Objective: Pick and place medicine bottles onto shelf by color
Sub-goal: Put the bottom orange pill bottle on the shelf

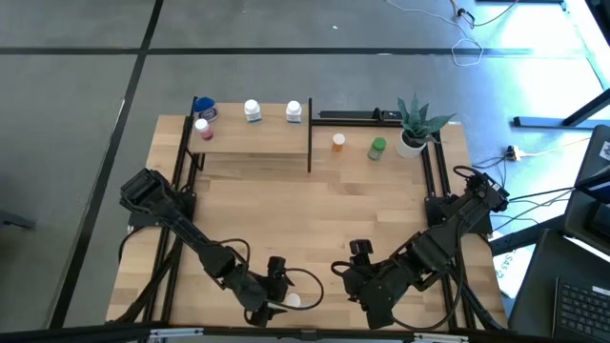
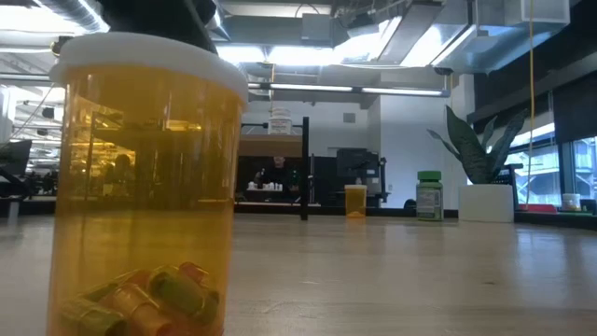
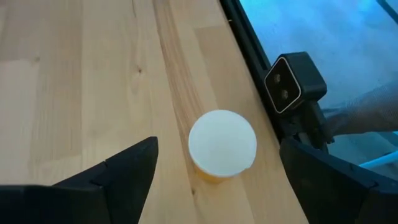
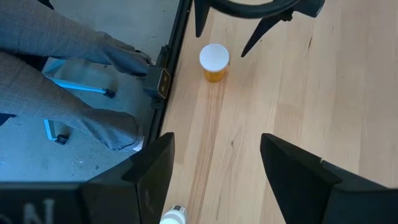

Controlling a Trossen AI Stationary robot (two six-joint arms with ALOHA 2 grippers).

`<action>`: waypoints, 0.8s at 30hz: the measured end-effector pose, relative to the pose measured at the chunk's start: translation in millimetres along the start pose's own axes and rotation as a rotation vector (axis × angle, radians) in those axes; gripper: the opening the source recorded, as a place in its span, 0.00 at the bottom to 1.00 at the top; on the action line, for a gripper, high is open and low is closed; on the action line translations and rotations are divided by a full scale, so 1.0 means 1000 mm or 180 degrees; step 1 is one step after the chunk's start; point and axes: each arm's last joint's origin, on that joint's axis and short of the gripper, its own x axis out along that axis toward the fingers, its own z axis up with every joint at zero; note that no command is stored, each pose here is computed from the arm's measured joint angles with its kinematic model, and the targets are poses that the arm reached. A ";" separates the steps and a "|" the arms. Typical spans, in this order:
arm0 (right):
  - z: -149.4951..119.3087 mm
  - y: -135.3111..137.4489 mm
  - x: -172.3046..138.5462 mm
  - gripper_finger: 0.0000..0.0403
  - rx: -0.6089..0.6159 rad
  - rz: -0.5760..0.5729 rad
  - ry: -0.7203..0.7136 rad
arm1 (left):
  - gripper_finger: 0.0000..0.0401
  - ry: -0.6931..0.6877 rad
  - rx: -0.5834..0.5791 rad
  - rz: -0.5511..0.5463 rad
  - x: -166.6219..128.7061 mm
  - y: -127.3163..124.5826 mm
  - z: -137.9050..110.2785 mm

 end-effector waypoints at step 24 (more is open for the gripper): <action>0.000 0.000 0.000 0.59 0.0000 -0.0001 -0.0001 | 0.90 -0.0021 -0.0038 -0.0065 0.001 0.003 0.003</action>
